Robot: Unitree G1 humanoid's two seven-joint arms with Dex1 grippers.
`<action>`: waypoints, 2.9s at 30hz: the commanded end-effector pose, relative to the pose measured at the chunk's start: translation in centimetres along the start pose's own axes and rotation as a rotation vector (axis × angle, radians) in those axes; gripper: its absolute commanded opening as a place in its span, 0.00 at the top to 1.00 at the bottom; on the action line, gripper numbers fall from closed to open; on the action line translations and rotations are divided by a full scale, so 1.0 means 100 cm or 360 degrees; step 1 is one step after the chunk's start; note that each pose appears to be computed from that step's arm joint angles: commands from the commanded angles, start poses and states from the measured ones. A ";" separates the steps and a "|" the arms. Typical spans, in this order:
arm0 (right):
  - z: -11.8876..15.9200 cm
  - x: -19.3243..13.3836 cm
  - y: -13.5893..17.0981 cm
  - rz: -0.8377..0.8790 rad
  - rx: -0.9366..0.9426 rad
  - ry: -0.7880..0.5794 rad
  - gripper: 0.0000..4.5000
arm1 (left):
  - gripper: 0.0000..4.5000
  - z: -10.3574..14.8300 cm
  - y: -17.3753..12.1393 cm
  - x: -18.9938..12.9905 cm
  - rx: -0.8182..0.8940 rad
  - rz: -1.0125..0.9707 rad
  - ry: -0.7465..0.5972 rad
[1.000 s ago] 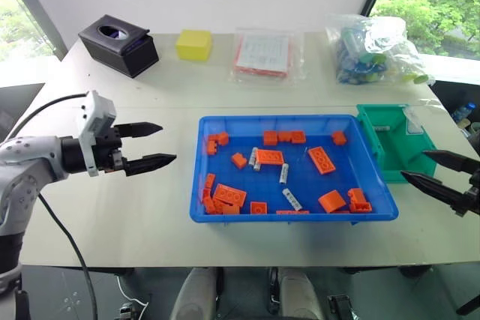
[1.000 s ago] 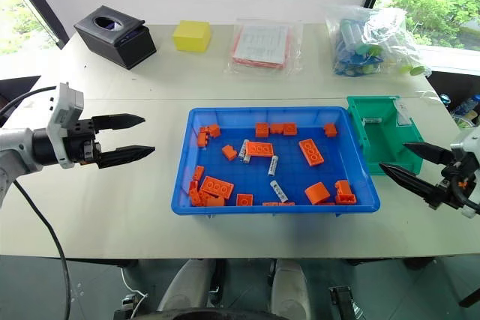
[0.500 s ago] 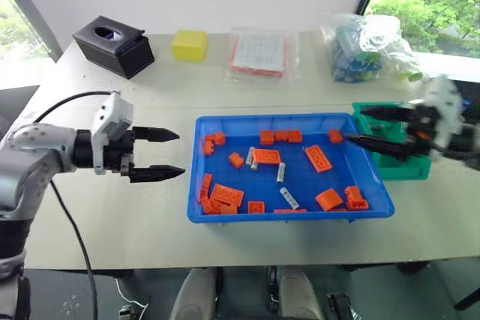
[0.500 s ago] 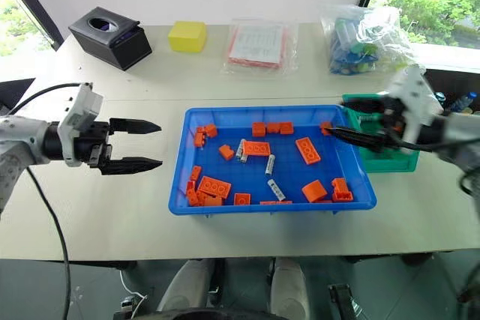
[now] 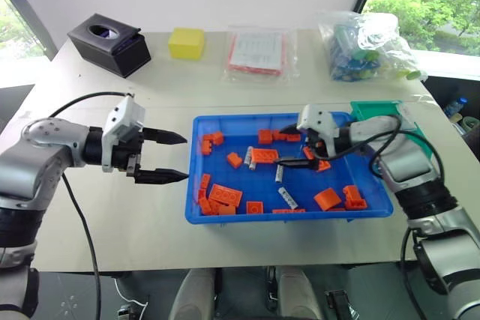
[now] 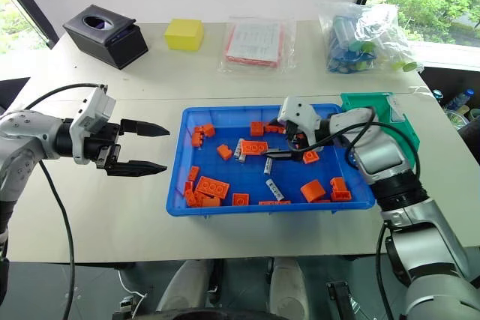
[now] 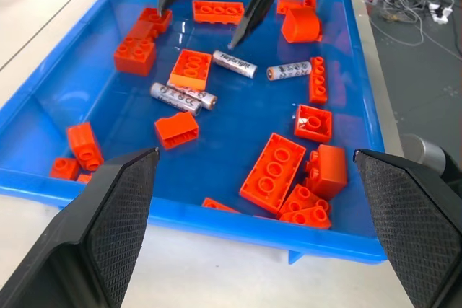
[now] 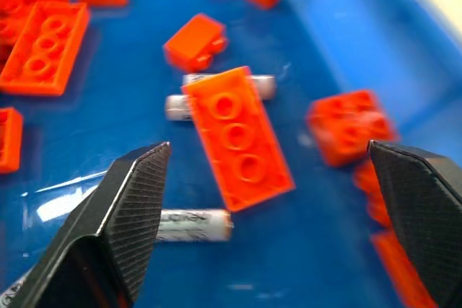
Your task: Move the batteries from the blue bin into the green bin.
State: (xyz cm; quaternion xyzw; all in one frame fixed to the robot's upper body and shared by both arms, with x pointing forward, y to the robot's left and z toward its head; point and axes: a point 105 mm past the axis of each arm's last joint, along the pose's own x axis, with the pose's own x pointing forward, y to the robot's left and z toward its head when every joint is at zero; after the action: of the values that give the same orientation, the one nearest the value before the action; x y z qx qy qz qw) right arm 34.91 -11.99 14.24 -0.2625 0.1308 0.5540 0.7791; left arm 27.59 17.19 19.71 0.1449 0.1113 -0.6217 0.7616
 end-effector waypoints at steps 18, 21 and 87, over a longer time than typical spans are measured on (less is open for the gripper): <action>0.004 0.030 0.004 0.0135 -0.0108 0.0030 0.42 | 0.00 0.019 -0.001 -0.005 0.0099 0.0055 -0.0088; 0.009 0.028 0.003 0.0128 -0.0105 0.0000 0.75 | 0.00 0.020 -0.001 -0.004 0.0102 0.0054 -0.0088; 0.034 0.064 0.010 -0.0099 0.0108 0.0141 0.00 | 0.00 0.033 0.007 0.000 0.0131 0.0065 -0.0131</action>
State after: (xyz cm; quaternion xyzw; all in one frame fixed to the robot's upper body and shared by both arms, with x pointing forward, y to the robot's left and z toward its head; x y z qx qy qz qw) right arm 35.79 -5.28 12.66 -0.2580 0.1924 0.5121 0.7963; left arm 28.29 16.21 21.88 0.1428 0.0705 -0.6163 0.7712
